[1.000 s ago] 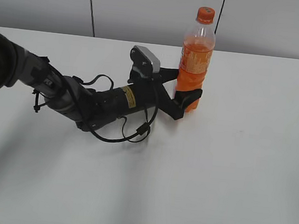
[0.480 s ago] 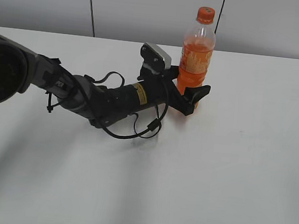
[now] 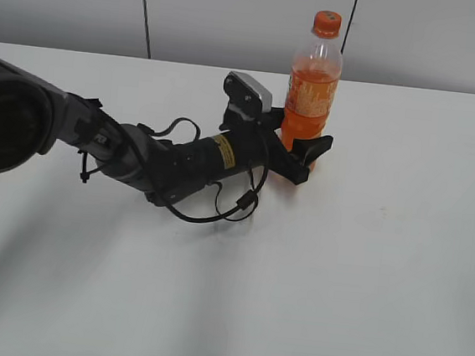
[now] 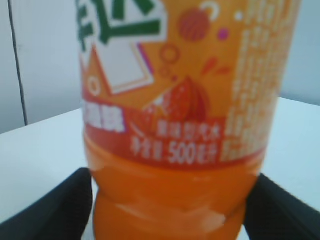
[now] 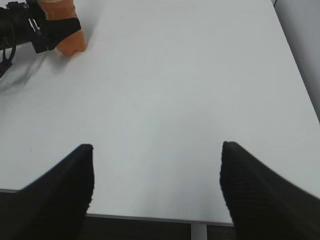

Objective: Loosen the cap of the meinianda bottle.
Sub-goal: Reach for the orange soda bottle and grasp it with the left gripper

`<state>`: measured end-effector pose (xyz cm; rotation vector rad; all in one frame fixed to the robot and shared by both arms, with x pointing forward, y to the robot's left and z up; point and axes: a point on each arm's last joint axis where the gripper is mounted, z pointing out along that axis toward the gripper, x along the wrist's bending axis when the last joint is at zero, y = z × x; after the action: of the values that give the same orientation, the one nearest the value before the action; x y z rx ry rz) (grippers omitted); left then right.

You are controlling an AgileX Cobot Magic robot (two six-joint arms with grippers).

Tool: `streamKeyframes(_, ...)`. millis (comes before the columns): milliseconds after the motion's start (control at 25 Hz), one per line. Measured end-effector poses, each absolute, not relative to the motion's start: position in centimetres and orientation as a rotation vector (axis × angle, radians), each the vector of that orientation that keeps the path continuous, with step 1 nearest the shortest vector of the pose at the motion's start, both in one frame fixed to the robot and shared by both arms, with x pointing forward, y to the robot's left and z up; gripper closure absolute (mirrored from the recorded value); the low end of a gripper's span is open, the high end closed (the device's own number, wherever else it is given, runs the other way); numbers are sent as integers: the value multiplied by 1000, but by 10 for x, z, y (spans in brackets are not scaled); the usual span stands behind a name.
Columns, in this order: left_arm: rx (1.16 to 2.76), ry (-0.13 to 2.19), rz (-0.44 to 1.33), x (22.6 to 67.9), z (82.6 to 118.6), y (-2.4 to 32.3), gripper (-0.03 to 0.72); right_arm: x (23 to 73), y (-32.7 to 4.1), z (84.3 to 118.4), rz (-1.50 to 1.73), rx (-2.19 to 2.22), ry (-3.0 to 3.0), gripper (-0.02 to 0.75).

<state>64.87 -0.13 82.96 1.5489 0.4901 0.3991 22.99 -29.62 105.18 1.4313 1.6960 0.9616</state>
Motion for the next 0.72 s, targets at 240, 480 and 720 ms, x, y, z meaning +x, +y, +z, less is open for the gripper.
streamKeyframes(240,1531,487,398,650,829,-2,198,230,-295,1052,972,1434,1698,146)
streamKeyframes(480,1527,484,397,650,829,-2,288,230,-295,1052,974,1434,1699,146)
streamKeyframes(720,1535,467,394,649,829,-3,288,230,-295,1052,976,1436,1698,146)
